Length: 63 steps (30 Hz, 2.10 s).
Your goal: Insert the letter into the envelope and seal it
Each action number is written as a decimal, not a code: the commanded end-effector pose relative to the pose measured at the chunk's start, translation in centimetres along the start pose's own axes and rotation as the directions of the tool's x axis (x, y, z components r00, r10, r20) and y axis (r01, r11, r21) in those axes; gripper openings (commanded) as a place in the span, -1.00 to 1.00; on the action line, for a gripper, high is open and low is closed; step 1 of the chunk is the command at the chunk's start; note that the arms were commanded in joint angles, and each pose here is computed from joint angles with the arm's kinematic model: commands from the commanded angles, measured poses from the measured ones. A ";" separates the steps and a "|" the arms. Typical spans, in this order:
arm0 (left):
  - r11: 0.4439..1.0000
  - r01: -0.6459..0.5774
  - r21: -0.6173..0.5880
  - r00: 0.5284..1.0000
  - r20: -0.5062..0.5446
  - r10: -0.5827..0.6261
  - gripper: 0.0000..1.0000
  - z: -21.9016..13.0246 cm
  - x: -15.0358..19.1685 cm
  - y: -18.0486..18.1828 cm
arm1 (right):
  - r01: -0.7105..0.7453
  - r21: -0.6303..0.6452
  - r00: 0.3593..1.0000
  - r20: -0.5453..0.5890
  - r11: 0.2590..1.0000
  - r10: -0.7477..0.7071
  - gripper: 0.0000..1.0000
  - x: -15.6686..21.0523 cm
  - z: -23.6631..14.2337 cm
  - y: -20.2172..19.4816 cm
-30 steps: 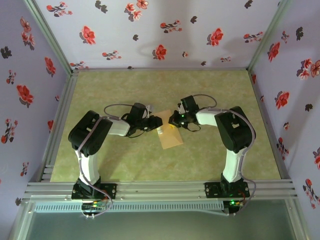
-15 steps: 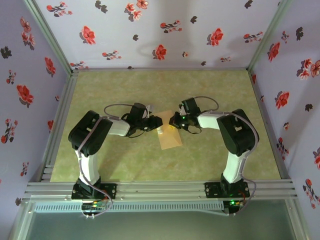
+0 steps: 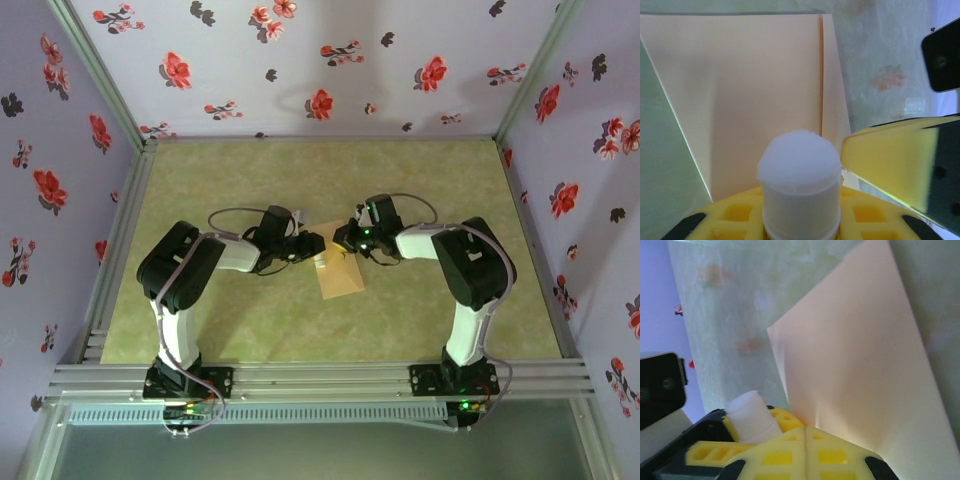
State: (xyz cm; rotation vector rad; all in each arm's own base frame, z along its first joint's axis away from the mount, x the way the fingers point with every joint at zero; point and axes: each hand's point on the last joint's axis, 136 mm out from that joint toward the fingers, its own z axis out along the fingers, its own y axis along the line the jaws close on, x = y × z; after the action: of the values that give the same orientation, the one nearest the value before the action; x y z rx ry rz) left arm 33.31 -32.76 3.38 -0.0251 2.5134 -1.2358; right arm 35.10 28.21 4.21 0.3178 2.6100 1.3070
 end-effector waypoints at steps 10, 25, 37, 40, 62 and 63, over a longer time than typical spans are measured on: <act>0.998 0.019 -0.068 0.999 -0.044 -0.022 -1.00 1.5 1.5 2.6 | -0.076 0.136 0.996 -0.037 0.988 0.082 -1.00 1.7 0.9 -5.1; 0.991 -0.117 -0.071 0.988 -0.109 0.109 -1.00 0.9 0.9 0.7 | -0.042 0.416 0.999 0.022 0.908 0.036 -1.00 3.7 -0.5 -12.0; 0.975 -0.205 -0.084 0.973 -0.129 0.193 -1.00 -1.8 -0.3 -2.0 | -0.010 0.269 0.992 0.123 0.963 -0.024 -0.92 0.9 -1.2 -6.7; 0.972 -0.224 -0.073 0.970 -0.109 0.215 -1.00 -2.9 -1.0 -3.4 | 0.033 0.247 0.987 0.144 0.968 -0.070 -0.75 -0.1 -2.2 -4.3; 0.942 -0.311 0.124 0.941 0.178 0.287 -1.00 -14.0 -7.9 -14.3 | 0.272 0.104 0.785 0.551 0.957 -0.284 0.99 -5.2 -18.6 10.2; 0.937 -0.311 0.158 0.942 0.186 0.281 -1.00 -14.3 -8.0 -15.0 | 0.288 0.074 0.773 0.570 0.955 -0.277 0.99 -5.2 -19.3 10.6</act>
State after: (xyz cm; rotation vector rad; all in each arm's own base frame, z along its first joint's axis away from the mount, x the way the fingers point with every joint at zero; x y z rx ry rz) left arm 34.55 -29.07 20.91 0.2434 2.2869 -1.1531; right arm 35.65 20.34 24.04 0.2080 2.1008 0.9745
